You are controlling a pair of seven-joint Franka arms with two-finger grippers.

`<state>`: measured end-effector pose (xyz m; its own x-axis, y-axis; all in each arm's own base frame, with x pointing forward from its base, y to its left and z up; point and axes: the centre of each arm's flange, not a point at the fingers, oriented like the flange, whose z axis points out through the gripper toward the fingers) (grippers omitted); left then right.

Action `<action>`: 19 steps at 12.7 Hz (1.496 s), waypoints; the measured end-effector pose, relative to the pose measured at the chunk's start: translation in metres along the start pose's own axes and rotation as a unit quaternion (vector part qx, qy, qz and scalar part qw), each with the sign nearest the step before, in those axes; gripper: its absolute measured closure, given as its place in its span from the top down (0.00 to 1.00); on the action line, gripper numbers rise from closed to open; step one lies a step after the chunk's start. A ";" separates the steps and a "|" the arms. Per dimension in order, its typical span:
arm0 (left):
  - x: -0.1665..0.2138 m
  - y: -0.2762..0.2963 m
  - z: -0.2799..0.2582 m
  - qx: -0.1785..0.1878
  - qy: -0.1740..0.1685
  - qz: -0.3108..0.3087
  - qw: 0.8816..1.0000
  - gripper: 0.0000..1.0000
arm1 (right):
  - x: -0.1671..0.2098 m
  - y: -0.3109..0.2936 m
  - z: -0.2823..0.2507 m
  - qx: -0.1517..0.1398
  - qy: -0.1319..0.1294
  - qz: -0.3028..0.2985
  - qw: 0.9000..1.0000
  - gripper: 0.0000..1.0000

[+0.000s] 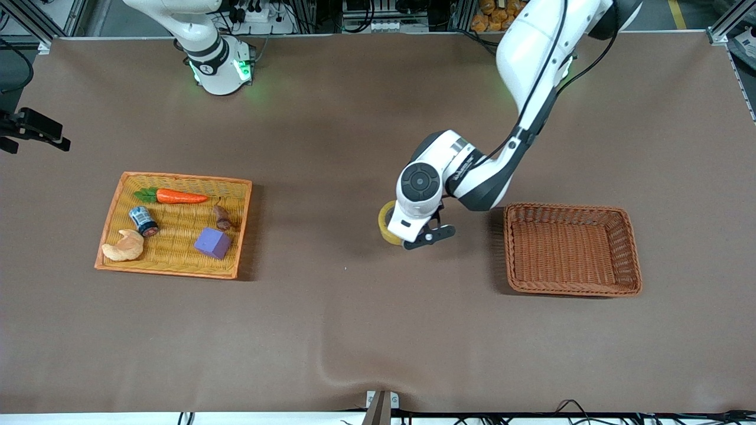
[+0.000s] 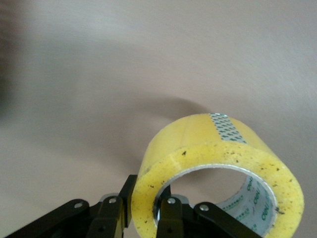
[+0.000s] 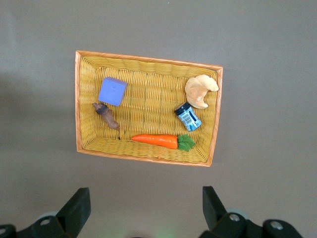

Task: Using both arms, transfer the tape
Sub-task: 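Lift the tape roll with the left gripper and carry it over the basket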

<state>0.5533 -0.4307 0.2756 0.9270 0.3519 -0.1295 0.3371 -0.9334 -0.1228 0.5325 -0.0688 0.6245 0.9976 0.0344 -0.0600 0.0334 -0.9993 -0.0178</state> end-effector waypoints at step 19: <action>0.194 -0.371 0.037 0.010 -0.016 -0.136 0.991 0.23 | 0.000 0.000 0.000 0.000 0.000 0.000 1.000 1.00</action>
<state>0.6022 -0.0134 0.2597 0.7967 0.5924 -0.1194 0.5703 -0.8024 -0.1759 0.5326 -0.0686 0.6245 0.9976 0.0348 -0.0596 0.0337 -0.9993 -0.0181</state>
